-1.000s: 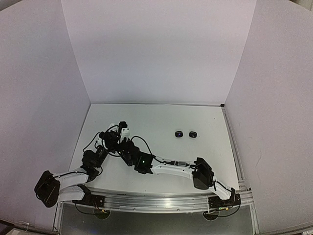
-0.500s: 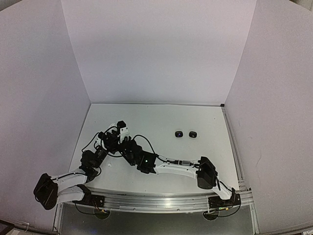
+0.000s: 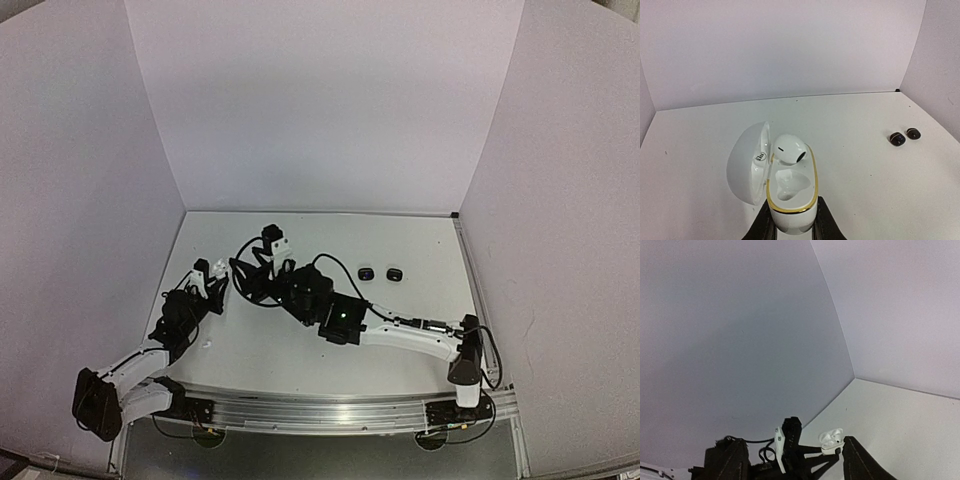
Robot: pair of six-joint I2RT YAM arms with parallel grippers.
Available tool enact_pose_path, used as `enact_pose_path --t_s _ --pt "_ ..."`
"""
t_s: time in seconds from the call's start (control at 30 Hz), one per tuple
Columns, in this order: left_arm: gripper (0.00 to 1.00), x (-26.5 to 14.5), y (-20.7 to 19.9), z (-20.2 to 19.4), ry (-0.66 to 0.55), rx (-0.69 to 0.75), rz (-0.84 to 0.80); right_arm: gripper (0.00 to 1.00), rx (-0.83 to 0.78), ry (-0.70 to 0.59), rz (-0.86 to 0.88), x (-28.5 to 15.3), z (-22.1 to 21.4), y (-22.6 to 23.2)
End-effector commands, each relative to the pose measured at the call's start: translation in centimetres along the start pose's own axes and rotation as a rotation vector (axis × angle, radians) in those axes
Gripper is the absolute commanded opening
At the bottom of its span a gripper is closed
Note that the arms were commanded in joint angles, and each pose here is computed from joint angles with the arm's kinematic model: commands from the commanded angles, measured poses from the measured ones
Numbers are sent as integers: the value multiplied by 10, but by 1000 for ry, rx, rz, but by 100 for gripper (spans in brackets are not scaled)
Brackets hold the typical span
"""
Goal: Insert the wireless bluetooth earbuds into the charging case
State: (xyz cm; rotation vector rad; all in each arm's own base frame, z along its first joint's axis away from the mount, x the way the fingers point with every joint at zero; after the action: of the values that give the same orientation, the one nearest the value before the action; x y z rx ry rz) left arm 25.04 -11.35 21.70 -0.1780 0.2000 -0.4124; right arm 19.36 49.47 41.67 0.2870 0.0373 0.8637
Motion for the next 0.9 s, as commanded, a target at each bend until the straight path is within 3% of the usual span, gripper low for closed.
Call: enact_pose_path --t_s 0.0,0.2,0.37,0.63,0.87 --pt "0 -7 -1 9 31 -21 -114 62 20 218 -55 -1 -36 -42" --pt "0 -42 -38 18 5 39 -633 65 103 513 379 -12 -56 -64" --pt "0 -63 -64 28 83 -24 -995 67 -12 559 550 -31 -60 -56" --pt "0 -67 -73 47 94 30 -1137 62 -3 589 708 -36 -66 -45" --pt "0 -67 -76 54 97 41 -1182 52 -17 576 710 -41 -64 -46"
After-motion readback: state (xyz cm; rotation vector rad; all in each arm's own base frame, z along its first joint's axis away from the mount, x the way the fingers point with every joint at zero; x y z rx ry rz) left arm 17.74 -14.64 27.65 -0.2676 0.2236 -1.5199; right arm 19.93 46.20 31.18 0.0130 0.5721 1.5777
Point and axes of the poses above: each gripper's point midway between its finger pads, its own x axis out along the fingers, its own y axis along the line the jaws close on, z = x × y, the point moved 8 cm from there along -x, back along the fingers, and after that the axes turned 5 degrees about -x, right-handed, at the moved point
